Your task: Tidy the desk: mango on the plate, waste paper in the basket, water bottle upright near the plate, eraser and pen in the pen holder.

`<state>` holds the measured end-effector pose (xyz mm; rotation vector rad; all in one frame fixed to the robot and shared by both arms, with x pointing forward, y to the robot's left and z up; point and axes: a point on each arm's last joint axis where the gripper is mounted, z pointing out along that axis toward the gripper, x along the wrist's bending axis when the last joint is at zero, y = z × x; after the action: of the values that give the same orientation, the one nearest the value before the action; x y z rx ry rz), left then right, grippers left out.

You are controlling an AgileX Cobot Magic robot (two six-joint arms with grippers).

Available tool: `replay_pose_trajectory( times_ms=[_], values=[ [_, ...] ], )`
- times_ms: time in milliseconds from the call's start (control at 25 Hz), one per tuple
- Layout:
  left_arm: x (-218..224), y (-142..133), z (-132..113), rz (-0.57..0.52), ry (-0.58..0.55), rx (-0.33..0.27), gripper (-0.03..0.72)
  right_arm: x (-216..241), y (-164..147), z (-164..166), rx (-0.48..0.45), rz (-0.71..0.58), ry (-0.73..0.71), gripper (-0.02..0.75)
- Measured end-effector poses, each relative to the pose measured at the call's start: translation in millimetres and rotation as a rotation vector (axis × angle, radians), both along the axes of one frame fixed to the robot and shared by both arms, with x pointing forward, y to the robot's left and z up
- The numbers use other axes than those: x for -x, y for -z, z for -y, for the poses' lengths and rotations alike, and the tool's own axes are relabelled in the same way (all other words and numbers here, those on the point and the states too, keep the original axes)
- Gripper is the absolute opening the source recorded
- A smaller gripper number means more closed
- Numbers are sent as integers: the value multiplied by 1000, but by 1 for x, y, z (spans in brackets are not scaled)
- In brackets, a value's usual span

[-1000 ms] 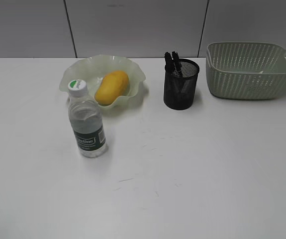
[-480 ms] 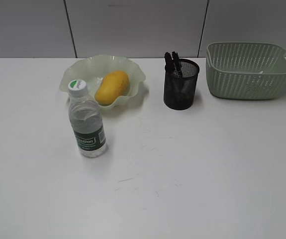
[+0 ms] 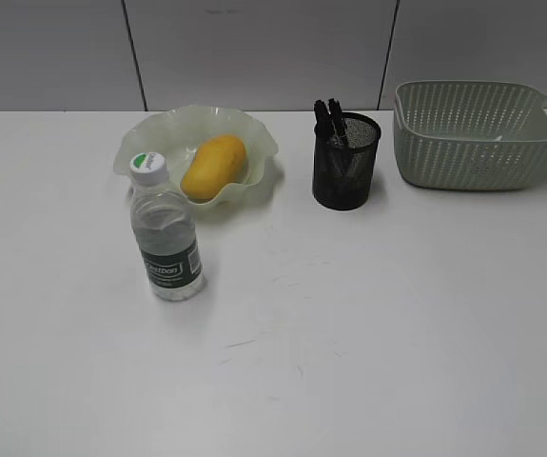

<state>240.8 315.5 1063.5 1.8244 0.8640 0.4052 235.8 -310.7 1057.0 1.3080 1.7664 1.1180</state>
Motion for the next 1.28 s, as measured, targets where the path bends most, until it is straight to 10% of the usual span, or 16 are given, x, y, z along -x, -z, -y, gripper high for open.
replay_pose_trajectory(
  times_ms=[520, 1280],
  values=[
    [12, 0, 4, -2, -824, 4, 244, 3, 0, -2, -1, 1, 327, 348],
    [12, 0, 4, -3, -837, 6, 242, 4, 0, -11, 37, 0, 211, 348]
  ],
)
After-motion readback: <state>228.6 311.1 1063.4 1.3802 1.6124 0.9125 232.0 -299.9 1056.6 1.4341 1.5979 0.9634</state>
